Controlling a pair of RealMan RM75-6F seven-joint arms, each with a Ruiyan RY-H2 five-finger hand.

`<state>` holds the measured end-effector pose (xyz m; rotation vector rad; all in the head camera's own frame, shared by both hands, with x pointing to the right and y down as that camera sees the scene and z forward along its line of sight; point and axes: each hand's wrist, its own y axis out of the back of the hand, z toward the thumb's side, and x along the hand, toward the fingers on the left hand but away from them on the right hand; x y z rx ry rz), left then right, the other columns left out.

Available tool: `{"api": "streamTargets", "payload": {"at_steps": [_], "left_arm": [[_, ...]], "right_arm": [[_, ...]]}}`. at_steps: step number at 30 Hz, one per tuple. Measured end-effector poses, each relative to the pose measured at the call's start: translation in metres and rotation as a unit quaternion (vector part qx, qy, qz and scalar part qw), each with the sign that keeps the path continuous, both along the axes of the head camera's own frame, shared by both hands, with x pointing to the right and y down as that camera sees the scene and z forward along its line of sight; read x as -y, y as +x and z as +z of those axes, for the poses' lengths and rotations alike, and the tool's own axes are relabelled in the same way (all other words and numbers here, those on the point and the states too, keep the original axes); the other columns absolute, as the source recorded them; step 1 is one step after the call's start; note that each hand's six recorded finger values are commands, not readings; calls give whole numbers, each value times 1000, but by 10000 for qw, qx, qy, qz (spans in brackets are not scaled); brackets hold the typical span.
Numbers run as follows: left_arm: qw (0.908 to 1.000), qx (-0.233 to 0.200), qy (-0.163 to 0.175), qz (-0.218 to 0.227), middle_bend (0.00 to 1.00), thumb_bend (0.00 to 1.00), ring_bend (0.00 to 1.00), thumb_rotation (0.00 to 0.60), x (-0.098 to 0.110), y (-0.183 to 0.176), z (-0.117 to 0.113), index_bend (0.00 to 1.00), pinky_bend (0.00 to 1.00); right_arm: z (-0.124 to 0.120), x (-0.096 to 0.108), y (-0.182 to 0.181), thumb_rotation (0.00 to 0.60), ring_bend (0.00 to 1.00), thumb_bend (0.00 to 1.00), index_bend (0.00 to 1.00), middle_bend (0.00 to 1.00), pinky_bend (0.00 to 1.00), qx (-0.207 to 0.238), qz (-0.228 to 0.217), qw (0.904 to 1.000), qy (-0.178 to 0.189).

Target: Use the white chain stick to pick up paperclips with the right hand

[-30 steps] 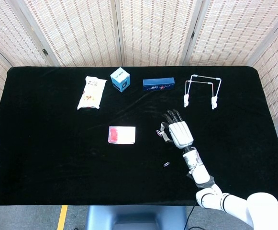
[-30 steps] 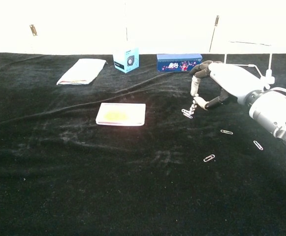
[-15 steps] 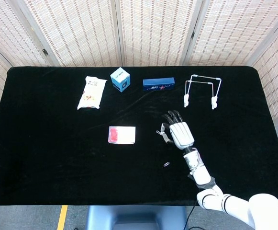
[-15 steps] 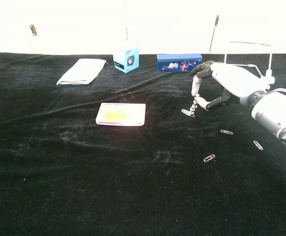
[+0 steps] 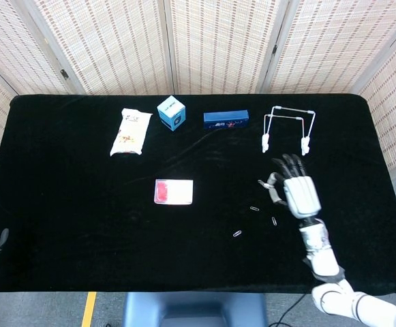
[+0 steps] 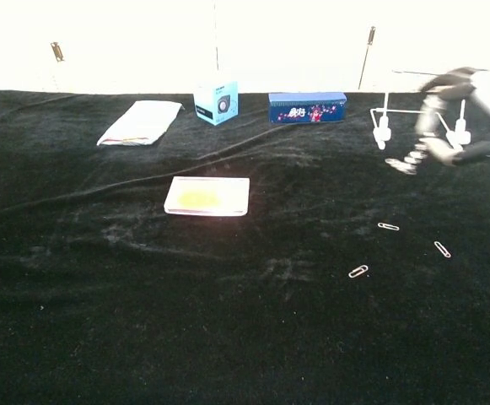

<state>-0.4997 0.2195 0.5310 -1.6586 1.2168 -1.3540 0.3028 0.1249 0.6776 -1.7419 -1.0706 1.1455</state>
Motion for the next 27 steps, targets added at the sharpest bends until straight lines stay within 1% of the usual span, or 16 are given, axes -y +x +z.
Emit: {"api": "streamTargets", "payload": {"at_steps": [4, 7, 10, 15, 19, 20, 22, 24, 26, 27], "left_arm": [[9999, 10, -91, 61, 0, 501, 0, 600, -2, 6, 5, 0, 4], [9999, 8, -112, 63, 0, 501, 0, 600, -3, 7, 6, 0, 4], [9999, 13, -101, 71, 0, 500, 0, 600, -2, 7, 6, 0, 4], [9998, 32, -170, 71, 0, 500, 0, 600, -1, 7, 9, 0, 4], [9998, 19, -162, 68, 0, 501, 0, 600, -1, 6, 8, 0, 4], [9998, 17, -163, 71, 0, 501, 0, 600, -1, 6, 8, 0, 4], [9998, 9, -168, 73, 0, 500, 0, 600, -1, 6, 8, 0, 4], [9998, 4, -168, 71, 0, 500, 0, 600, -1, 5, 8, 0, 4], [9999, -7, -159, 66, 0, 501, 0, 600, -1, 5, 7, 0, 4], [9999, -10, -153, 64, 0, 501, 0, 600, -1, 5, 7, 0, 4]], "right_arm": [[-8, -23, 40, 600, 116, 477, 905, 202, 0, -208, 168, 9996, -116], [-7, -38, 57, 600, 127, 476, 905, 199, 0, -342, 206, 9990, -212], [-6, -46, 69, 600, 124, 476, 905, 198, 0, -521, 181, 9983, -199], [-3, -52, 68, 600, 119, 477, 905, 198, 0, -564, 88, 9983, -78], [-1, -52, 64, 600, 113, 476, 897, 189, 0, -626, 33, 9980, -50], [-1, -52, 64, 600, 102, 476, 868, 179, 0, -647, 22, 9979, -58], [1, -52, 64, 600, 82, 476, 772, 157, 0, -699, 13, 9975, -86], [2, -52, 65, 600, 50, 476, 619, 121, 0, -745, 25, 9971, -121], [3, -50, 67, 600, 30, 476, 554, 105, 0, -817, 72, 9965, -163], [4, -49, 68, 600, 23, 476, 551, 102, 0, -849, 95, 9962, -172]]}}
